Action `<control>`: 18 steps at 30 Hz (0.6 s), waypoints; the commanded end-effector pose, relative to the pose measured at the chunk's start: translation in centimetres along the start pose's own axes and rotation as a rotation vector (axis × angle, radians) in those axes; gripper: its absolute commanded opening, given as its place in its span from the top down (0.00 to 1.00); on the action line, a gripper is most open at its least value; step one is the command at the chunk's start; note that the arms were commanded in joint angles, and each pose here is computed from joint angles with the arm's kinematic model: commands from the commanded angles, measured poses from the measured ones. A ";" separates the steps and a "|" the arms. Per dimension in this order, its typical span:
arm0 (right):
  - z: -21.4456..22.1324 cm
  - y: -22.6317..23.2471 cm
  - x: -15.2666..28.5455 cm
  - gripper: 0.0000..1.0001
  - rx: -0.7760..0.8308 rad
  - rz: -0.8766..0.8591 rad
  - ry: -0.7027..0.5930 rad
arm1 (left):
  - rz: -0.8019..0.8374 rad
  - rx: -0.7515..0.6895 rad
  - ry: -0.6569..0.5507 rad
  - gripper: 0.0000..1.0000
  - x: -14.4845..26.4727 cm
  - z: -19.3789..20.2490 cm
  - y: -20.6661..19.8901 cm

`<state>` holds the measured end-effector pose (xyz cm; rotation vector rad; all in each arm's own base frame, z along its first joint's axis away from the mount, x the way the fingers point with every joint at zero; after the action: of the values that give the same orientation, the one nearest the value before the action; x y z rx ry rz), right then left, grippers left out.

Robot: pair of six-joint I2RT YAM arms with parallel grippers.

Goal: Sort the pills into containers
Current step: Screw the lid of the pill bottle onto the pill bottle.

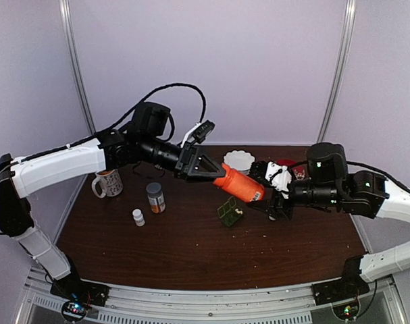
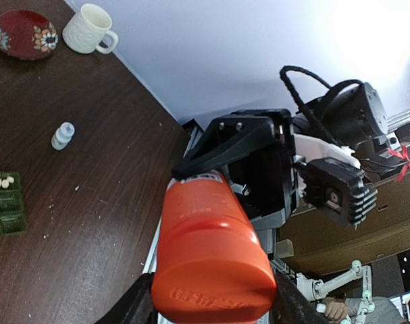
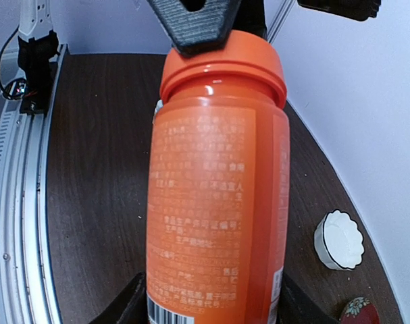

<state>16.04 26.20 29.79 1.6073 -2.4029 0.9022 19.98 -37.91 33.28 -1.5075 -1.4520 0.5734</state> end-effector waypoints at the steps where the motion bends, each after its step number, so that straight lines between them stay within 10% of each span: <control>1: -4.6 -1.4 0.3 1.00 0.182 0.137 -0.102 | -0.014 0.125 0.118 0.67 -2.2 2.1 0.4; 10: -4.9 -0.8 0.4 1.00 0.268 0.274 -0.075 | -0.035 0.190 0.112 0.71 -2.3 2.1 0.7; 18: -7.2 0.3 1.3 1.00 0.052 -0.110 -0.292 | 0.022 -0.074 0.086 0.69 -1.6 1.8 -0.9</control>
<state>15.71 26.58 29.10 1.5022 -2.3872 1.1894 19.71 -37.70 31.66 -1.3536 -1.3752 0.5864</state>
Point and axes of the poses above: each gripper's point midway between its finger pads, its own x axis back along the fingers, its own y axis along the line the jaws close on, z = x × y, the point moved 5 cm from there along x, back along the fingers, and after that the axes turned 8 degrees about x, right-handed, at the moved point
